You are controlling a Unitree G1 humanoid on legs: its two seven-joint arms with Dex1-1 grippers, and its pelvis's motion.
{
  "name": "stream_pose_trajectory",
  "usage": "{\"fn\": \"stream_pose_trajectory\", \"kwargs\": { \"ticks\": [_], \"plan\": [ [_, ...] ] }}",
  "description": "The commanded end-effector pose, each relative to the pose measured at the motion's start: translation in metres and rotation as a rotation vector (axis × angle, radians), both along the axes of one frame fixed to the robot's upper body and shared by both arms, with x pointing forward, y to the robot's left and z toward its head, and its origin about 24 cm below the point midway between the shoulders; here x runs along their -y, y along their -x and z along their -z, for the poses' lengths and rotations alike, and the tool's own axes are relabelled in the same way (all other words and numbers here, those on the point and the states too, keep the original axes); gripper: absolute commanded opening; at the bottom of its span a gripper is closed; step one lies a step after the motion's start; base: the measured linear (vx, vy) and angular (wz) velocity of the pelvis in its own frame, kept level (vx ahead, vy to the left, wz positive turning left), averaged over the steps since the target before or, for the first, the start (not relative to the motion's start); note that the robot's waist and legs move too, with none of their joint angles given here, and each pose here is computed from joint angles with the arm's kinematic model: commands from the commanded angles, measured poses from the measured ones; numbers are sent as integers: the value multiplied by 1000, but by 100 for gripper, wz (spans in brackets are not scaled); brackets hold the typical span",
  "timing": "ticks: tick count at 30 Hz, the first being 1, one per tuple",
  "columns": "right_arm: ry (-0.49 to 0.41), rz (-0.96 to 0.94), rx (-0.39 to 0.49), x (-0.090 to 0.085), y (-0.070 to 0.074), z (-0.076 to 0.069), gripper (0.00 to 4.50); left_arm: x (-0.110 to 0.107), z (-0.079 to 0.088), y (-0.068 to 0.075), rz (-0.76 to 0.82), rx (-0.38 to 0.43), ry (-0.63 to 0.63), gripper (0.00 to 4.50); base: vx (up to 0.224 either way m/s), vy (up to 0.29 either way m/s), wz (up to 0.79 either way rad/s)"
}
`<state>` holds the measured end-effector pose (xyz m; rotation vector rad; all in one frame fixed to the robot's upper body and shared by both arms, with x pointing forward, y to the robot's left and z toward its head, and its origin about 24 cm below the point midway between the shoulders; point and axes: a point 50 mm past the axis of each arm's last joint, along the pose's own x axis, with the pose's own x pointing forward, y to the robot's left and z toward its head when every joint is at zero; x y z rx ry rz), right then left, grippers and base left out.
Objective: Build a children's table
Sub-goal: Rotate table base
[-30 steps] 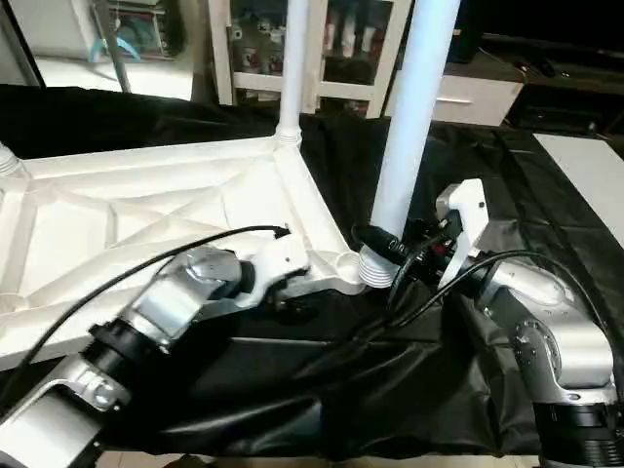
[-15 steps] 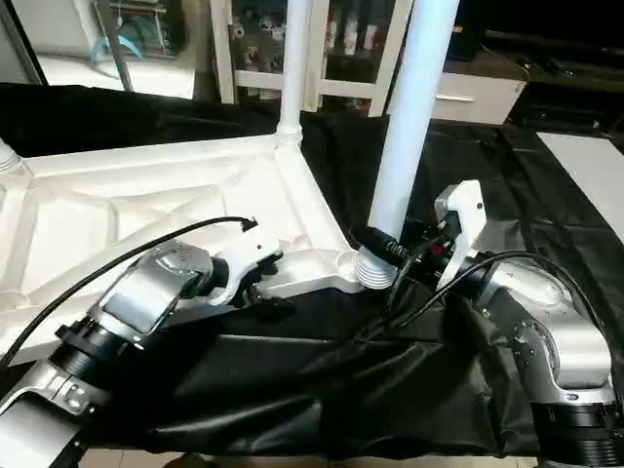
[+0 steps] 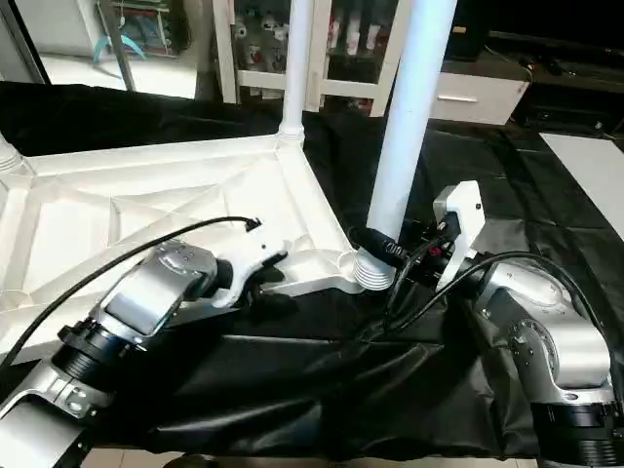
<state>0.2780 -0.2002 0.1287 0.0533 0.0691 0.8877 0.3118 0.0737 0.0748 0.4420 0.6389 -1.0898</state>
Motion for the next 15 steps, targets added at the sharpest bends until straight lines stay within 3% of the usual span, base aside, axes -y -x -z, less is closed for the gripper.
{"fn": "stream_pose_trajectory", "kwargs": {
  "ticks": [1,15],
  "plan": [
    [5,-13,33,-1,0,-6,188,7,-4,2,33,14,10,249,0,0,0],
    [6,-16,38,0,0,-5,188,10,3,-1,32,12,-18,124,0,0,0]
  ]
}}
